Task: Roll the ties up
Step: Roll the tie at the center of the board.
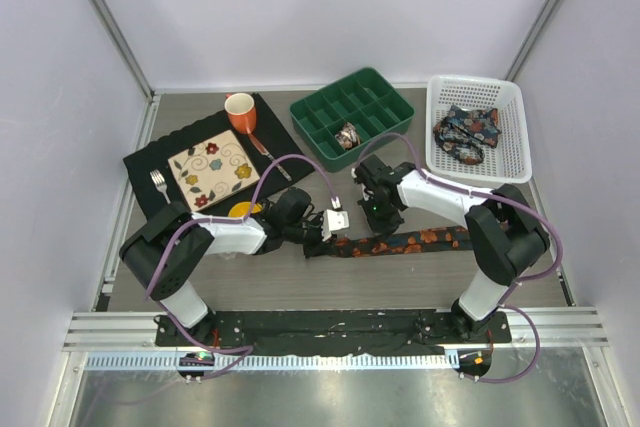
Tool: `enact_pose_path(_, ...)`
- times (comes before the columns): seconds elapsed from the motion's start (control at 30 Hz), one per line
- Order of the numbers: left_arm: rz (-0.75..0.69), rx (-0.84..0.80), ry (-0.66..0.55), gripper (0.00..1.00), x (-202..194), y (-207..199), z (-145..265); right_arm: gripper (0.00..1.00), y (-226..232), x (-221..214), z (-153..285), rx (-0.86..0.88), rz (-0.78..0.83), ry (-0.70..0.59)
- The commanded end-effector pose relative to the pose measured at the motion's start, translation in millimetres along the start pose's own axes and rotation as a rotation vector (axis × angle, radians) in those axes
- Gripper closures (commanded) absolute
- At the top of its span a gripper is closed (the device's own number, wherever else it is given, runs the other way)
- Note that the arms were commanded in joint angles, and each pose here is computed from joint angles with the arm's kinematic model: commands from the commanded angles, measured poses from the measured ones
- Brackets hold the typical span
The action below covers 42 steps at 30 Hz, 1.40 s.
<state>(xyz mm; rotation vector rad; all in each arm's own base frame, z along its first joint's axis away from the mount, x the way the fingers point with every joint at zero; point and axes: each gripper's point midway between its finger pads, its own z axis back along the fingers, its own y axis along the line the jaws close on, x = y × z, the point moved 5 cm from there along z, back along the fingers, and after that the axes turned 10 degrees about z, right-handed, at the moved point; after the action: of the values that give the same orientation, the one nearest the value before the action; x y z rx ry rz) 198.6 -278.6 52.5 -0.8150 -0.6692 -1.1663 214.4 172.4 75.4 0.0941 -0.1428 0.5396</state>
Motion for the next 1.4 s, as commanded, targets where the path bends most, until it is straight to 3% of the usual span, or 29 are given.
enact_pose_path(0.0, 0.033, 0.001, 0.077, 0.94, -17.5, 0.6, 0.8, 0.99, -13.1, 26.5, 30.1, -0.094, 0.009, -0.122)
enact_pose_path(0.3, 0.047, 0.020, 0.043, 0.94, -7.5, 3.1, 2.5, 0.99, -10.5, 2.8, -2.4, -0.051, -0.002, -0.030)
enact_pose_path(0.63, 0.034, 0.018, -0.048, 0.94, 17.0, 2.1, 9.7, 0.99, -18.9, -10.8, -17.3, -0.118, -0.015, 0.027)
enact_pose_path(0.67, 0.035, 0.020, -0.040, 0.94, 16.9, 2.3, 9.5, 0.98, -20.0, -10.8, -17.7, -0.128, -0.018, 0.030)
enact_pose_path(0.83, 0.028, 0.061, 0.014, 0.95, 3.0, 9.5, 6.2, 0.68, -11.6, 14.3, 12.6, -0.086, -0.064, -0.073)
enact_pose_path(1.1, -0.019, 0.107, 0.104, 0.95, -15.0, 6.9, 1.0, 0.66, 23.9, 47.2, 60.6, 0.188, -0.187, -0.238)
enact_pose_path(1.2, -0.031, 0.118, 0.119, 0.95, -17.4, 5.9, 0.9, 0.66, 44.5, 50.3, 59.3, 0.352, -0.254, -0.248)
enact_pose_path(1.27, -0.034, 0.119, 0.125, 0.95, -18.5, 5.2, 1.1, 0.60, 54.5, 42.7, 51.0, 0.433, -0.322, -0.210)
enact_pose_path(1.37, -0.037, 0.123, 0.130, 0.95, -18.9, 4.9, 2.1, 0.56, 56.7, 42.5, 43.3, 0.453, -0.350, -0.223)
